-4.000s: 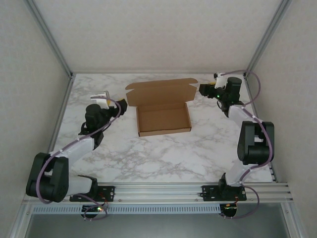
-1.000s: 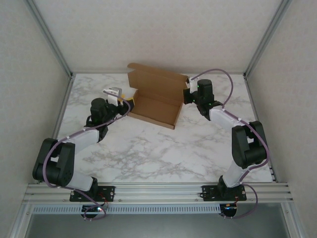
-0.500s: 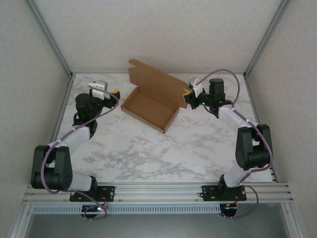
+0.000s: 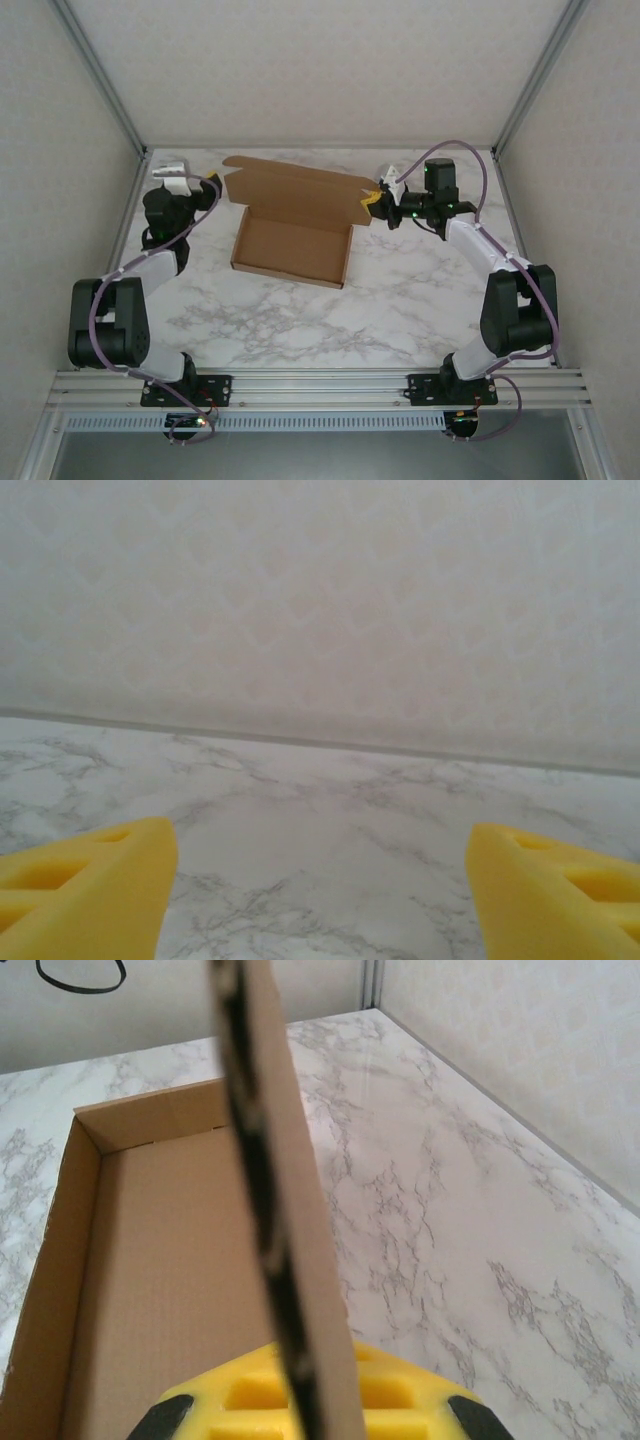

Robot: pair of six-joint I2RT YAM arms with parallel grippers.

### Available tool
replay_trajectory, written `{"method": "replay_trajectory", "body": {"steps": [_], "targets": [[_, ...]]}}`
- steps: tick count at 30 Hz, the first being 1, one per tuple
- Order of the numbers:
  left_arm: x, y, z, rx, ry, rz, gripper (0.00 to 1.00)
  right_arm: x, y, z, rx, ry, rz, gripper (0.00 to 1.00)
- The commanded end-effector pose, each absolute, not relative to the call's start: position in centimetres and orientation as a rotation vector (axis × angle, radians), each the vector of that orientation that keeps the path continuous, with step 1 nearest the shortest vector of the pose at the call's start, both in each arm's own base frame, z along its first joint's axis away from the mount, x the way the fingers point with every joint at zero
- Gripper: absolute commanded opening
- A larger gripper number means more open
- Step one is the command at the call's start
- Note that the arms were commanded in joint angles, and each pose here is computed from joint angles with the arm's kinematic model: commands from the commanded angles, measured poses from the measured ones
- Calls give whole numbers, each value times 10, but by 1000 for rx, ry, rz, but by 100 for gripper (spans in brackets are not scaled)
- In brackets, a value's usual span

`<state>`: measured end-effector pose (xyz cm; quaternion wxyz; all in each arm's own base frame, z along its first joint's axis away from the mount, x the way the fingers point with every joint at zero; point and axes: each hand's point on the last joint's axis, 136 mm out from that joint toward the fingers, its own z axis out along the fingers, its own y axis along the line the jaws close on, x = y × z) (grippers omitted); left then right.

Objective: Fold the paper box

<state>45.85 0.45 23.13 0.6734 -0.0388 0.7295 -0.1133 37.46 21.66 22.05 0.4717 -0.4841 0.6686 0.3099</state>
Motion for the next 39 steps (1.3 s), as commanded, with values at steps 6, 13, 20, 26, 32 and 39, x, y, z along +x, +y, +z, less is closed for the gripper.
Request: {"method": "replay_trajectory", "body": {"steps": [6, 13, 20, 26, 32, 39], "targets": [[472, 16, 228, -222, 1598, -352, 73, 381, 215, 220, -1185, 1631, 710, 0], [496, -40, 213, -65, 1685, -565, 77, 383, 218, 211, -1180, 1647, 740, 0], [491, -66, 210, 19, 1670, -709, 77, 389, 217, 209, -1160, 1669, 728, 0], [484, -97, 203, 129, 1688, -747, 76, 397, 222, 209, -1105, 1693, 733, 0], [482, -123, 199, 240, 1702, -721, 76, 383, 233, 202, -1177, 1682, 758, 0], [474, -128, 212, 301, 1636, -712, 75, 376, 234, 208, -1201, 1652, 765, 0]]}}
